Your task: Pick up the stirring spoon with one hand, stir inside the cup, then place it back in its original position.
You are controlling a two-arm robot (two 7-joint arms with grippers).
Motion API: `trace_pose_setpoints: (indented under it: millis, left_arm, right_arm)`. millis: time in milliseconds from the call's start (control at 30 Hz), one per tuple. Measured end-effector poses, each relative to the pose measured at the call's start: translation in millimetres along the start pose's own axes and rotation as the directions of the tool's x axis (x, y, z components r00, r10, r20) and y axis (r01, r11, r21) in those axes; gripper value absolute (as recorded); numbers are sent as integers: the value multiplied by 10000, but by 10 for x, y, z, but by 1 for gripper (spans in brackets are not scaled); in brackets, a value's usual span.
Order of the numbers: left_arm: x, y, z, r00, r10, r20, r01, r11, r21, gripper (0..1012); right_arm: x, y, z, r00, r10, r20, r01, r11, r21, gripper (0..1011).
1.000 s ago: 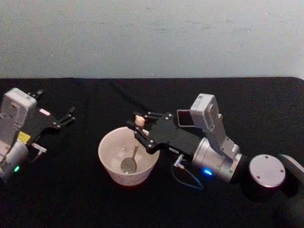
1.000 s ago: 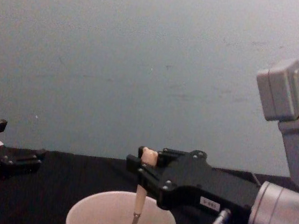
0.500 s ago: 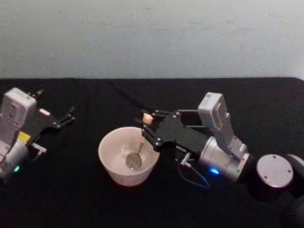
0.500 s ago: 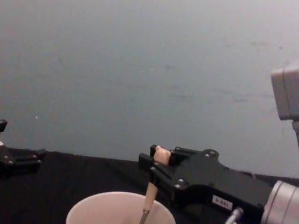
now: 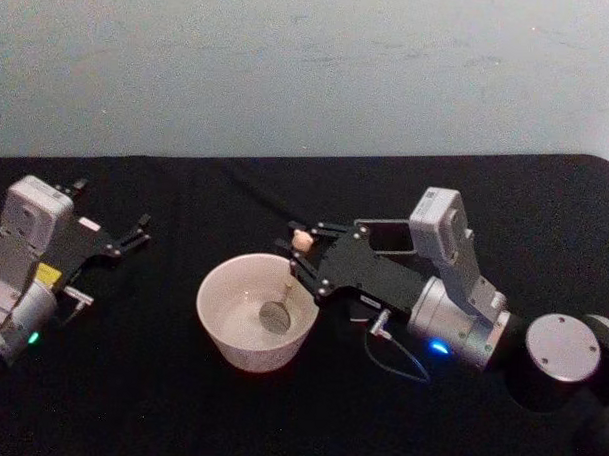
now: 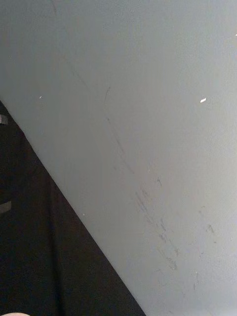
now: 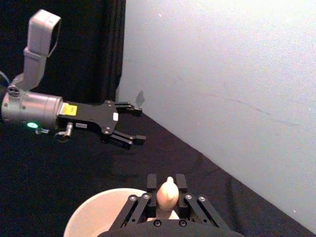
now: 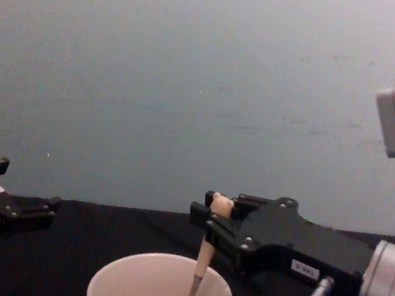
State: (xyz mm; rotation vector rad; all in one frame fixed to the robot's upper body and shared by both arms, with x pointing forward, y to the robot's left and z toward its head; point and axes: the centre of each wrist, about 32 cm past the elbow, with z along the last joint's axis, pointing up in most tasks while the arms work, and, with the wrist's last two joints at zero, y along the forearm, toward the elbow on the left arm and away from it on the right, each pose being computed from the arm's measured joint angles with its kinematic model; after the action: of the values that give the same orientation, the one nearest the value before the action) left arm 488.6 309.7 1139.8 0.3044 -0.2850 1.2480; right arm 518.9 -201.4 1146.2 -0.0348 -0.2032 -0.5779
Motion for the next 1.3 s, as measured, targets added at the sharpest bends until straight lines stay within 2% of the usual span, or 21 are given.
trace_pose_setpoints:
  millis: [167,367,533,767,1067,1300]
  left_arm:
    - [0,0,0,10000,-1,0,1,10000,0,1001]
    - [0,0,0,10000,0,0,0,10000,0,1001]
    - [0,0,0,10000,-1,1,1,10000,0,1001]
    - [0,0,0,10000,-1,0,1,10000,0,1001]
    - [0,0,0,10000,0,0,0,10000,0,1001]
    - [0,0,0,10000,-1,1,1,10000,0,1001]
  right_arm:
    - [-24,-75,42,9999,114,-44,-113,9999,99,215]
    - [-107,-128,89,9986,520,-100,-517,9983,269,215]
    - [-202,-90,105,9952,970,-149,-964,9947,352,215]
    - [-277,9,118,9897,1419,-176,-1409,9889,471,215]
    - [-243,192,103,9920,1263,-78,-1256,9903,588,214]
    - [-148,319,56,9966,811,114,-816,9956,460,215]
